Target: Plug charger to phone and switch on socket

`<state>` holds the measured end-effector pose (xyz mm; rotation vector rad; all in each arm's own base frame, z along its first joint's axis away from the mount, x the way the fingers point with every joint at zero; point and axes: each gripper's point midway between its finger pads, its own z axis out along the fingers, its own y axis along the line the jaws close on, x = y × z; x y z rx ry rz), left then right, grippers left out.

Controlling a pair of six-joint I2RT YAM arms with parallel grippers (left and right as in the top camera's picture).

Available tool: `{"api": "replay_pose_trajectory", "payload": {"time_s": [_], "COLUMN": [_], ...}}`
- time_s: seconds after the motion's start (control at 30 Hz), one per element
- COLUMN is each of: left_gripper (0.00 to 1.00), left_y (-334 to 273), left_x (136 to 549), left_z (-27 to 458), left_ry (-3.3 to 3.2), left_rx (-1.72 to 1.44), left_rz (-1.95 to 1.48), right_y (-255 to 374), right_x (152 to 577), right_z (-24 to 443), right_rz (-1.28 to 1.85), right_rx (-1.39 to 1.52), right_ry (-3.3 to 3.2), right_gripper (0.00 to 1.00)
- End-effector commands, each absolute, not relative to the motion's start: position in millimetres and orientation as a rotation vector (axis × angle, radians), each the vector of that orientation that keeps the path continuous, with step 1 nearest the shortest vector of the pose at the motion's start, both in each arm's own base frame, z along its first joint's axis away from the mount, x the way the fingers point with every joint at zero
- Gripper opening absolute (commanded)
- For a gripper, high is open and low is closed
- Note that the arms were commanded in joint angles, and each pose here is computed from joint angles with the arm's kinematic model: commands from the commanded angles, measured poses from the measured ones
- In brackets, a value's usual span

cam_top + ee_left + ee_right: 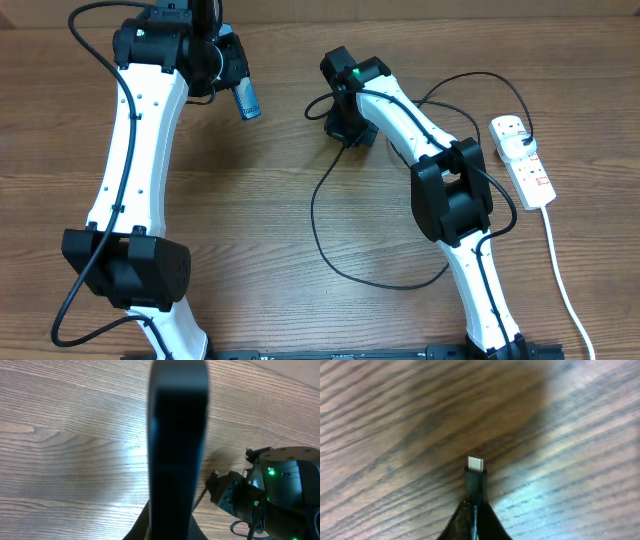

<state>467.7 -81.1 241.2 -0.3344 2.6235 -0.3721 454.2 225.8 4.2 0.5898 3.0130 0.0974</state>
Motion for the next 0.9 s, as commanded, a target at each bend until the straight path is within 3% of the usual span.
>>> {"api": "replay_pose_trajectory", "payload": {"time_s": [0.0, 0.2, 0.43, 0.63, 0.87], "left_gripper": [0.04, 0.04, 0.04, 0.04, 0.04], "left_y": [-91.4, -154.2, -181.5, -176.5, -176.6], "left_x": [470.6, 477.2, 484.5, 494.9, 483.6], "left_z": [252.1, 296.2, 344.6, 383.4, 416.1], "left_ry": [2.594, 2.389, 2.139, 1.984, 1.862], "left_rx": [-0.257, 0.159, 0.349, 0.333, 0.418], "left_rz": [-0.448, -0.882, -1.094, -1.22, -1.385], "right_y": [230.6, 248.1, 245.5, 230.5, 242.9], "right_x": [456.5, 466.9, 463.1, 420.7, 361.2], "right_z": [-5.7, 41.2, 159.6, 248.6, 309.9], "right_rz": [0.15, 0.423, 0.555, 0.571, 0.645], "right_rx": [0.533, 0.352, 0.059, -0.141, -0.485], "right_ry": [3.044, 3.037, 2.853, 2.74, 2.614], "right_gripper": [0.04, 0.04, 0.04, 0.04, 0.04]}}
